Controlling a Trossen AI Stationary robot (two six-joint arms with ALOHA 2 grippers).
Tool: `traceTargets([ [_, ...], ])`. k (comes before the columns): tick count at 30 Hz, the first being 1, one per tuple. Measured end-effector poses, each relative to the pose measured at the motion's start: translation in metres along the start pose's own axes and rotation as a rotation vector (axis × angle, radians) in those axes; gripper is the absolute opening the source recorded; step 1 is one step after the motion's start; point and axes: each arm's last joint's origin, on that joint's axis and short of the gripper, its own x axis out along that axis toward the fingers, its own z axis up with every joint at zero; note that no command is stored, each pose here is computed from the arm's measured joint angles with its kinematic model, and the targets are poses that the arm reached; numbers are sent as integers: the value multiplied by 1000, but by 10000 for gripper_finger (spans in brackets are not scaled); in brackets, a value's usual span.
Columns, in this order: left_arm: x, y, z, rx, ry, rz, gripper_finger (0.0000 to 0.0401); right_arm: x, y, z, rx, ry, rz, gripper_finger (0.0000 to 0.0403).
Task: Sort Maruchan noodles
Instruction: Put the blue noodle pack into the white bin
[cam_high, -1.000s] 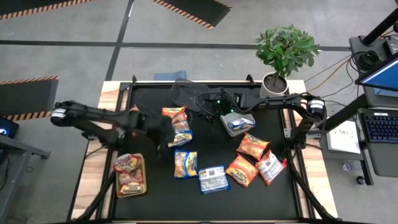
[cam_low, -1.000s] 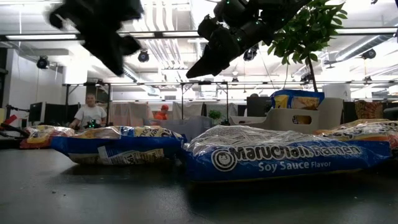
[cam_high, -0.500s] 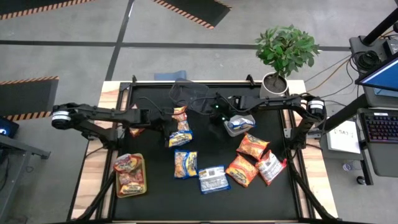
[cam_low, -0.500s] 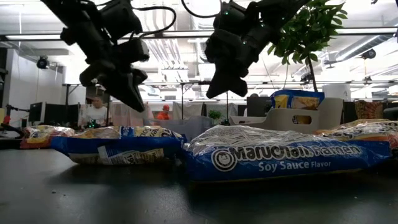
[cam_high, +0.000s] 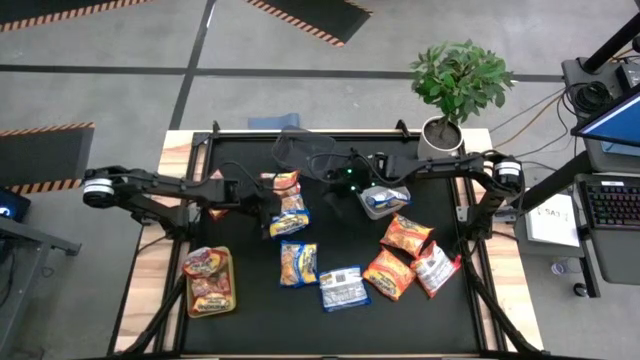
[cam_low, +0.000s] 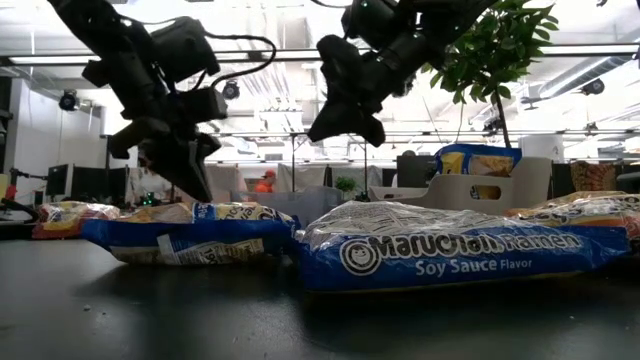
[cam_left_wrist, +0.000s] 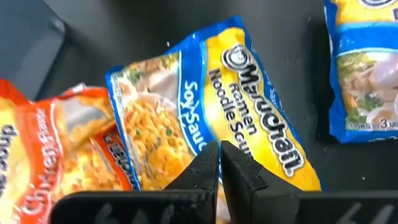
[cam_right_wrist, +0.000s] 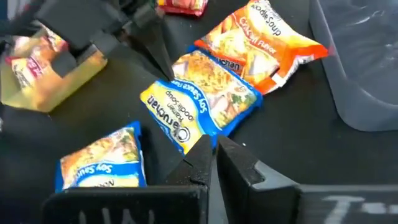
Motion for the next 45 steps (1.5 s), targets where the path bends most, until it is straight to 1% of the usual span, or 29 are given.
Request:
traceTargets([
  [4,4,-2,-9,-26,21,-4,0,4,2,4,18,-68,-14,48],
  [8,7,-4,-15,-55,34,-7,0,21,1,3,21,-116,1,100],
  [13,9,-6,-23,-92,53,-22,0,45,-7,-1,153,-79,-13,163],
  [18,13,-8,-32,-134,55,-34,0,65,-11,-2,166,-54,-24,211],
  [22,14,-9,-35,-165,61,-36,0,73,-11,3,181,-56,-24,238],
  [26,13,-9,-35,-178,66,-36,0,78,-13,5,197,-50,-30,258],
  [31,8,-8,-31,-177,80,-39,0,86,-17,0,207,-22,-44,273],
  [34,2,-7,-27,-177,104,-42,0,90,-19,-2,216,-15,-45,276],
  [39,-6,-6,-22,-192,98,-42,0,92,-20,-3,216,-15,-47,277],
  [45,-1,-10,-32,-244,170,-104,0,92,-20,-3,208,-22,-46,275],
])
